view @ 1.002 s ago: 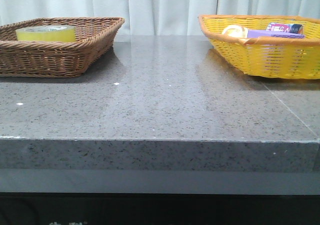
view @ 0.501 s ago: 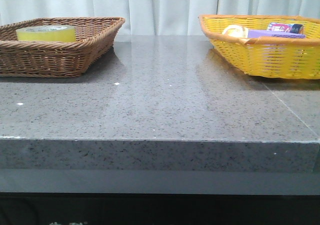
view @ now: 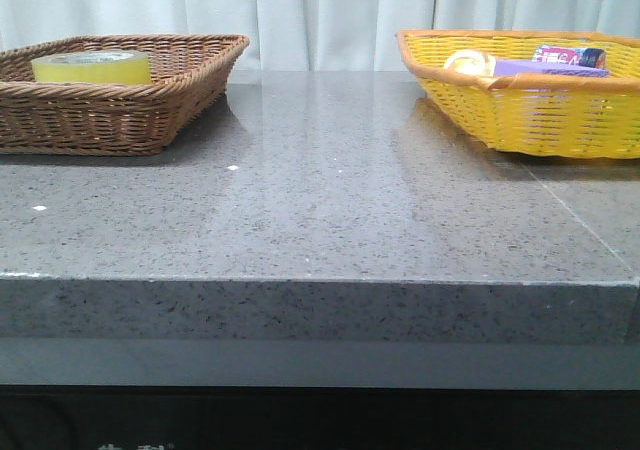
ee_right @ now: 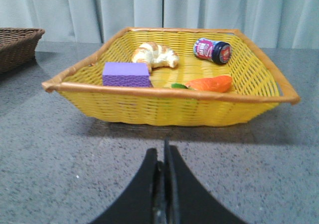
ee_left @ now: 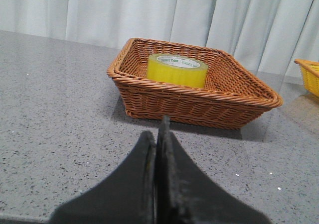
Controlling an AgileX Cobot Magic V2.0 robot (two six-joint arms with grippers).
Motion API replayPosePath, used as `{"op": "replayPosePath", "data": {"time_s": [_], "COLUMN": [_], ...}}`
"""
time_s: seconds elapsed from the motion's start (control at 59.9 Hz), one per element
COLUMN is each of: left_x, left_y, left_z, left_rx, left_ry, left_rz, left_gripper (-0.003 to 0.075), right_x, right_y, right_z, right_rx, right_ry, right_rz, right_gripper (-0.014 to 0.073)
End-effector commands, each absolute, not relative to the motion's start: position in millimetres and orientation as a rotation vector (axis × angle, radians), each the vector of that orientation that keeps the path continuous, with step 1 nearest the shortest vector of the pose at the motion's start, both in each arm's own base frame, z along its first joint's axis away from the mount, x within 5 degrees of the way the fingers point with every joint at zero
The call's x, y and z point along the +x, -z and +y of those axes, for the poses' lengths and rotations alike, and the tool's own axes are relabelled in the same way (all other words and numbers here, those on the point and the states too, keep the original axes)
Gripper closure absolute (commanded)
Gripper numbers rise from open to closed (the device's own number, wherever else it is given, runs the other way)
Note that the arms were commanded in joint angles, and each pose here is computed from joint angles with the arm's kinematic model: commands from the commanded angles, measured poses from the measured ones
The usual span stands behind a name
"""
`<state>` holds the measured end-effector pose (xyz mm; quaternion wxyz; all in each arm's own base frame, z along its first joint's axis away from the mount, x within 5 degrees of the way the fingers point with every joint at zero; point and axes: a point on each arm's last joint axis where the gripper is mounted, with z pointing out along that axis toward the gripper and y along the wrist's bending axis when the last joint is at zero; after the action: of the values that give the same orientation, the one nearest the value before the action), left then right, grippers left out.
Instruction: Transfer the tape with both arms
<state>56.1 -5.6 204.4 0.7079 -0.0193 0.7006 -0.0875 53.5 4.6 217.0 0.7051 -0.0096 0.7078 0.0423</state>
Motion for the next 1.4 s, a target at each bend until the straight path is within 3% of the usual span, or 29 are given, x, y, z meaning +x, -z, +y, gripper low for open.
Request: {"op": "replayPosePath", "data": {"time_s": [0.0,1.386], "left_x": [55.9,56.1], "left_y": [-200.1,-200.0], "left_z": [-4.6,-4.6], "left_rx": [-0.056,-0.056], "left_ry": [0.196,0.196], "left_rz": [1.489,1.491], "left_gripper": [0.074,0.074], "right_x": [50.8,51.4], "right_y": [-223.1,-223.3], "right_z": [2.2,0.8], "right_rx": [0.003,0.025], "right_ry": [-0.072,-0.063], "right_rz": [1.433,1.353], "right_gripper": [0.0663,0.0663]}}
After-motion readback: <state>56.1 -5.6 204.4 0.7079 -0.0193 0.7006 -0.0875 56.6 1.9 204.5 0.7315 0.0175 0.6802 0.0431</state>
